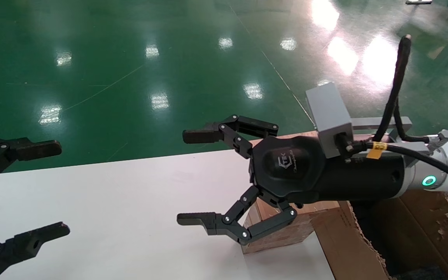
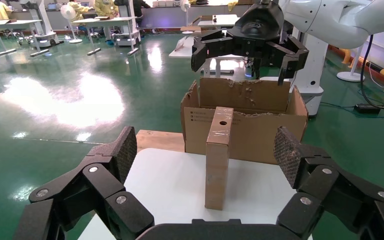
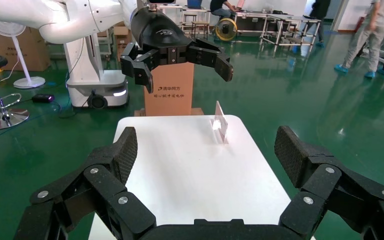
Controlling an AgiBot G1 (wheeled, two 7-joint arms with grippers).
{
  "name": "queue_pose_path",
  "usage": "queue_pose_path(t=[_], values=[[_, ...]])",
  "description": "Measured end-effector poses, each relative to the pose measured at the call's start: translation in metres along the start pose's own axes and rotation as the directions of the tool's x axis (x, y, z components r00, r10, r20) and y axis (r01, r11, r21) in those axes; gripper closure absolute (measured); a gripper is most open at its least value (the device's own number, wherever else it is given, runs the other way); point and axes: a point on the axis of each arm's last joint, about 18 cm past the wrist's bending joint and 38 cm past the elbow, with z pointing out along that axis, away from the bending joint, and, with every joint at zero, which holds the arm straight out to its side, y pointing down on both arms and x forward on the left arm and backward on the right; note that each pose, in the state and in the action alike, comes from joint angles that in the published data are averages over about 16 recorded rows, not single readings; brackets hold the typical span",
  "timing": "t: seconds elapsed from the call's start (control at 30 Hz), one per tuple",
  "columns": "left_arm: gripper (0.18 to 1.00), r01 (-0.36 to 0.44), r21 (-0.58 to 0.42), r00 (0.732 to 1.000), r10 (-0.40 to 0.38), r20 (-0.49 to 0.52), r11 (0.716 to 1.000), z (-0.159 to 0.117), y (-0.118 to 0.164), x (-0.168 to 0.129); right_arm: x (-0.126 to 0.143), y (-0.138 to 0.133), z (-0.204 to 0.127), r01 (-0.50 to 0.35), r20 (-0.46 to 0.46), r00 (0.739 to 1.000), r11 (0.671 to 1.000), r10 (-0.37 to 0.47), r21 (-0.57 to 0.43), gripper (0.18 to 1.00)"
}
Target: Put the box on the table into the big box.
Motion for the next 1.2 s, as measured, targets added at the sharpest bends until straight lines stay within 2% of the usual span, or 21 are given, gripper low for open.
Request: queue_pose_path(t=[0.63,0.93,1.2], values=[[0.184,0.0,0.0,1.0,0.0,0.0,1.0,0.0,0.0,0.0,0.001,0.005,-0.004,-0.008,-0.013,1.0,1.0,0.008,-0.023,0.178],[0.189,0.0,0.0,1.0,0.0,0.0,1.0,0.0,0.0,0.0,0.006,0.022,-0.029,-0.024,-0.063,0.998,0.991,0.016,-0.128,0.178],[0.222,0.0,0.0,1.0,0.0,0.0,1.0,0.0,0.0,0.0,0.009,0.05,-0.063,-0.055,-0.115,0.993,0.963,0.025,-0.264,0.178]])
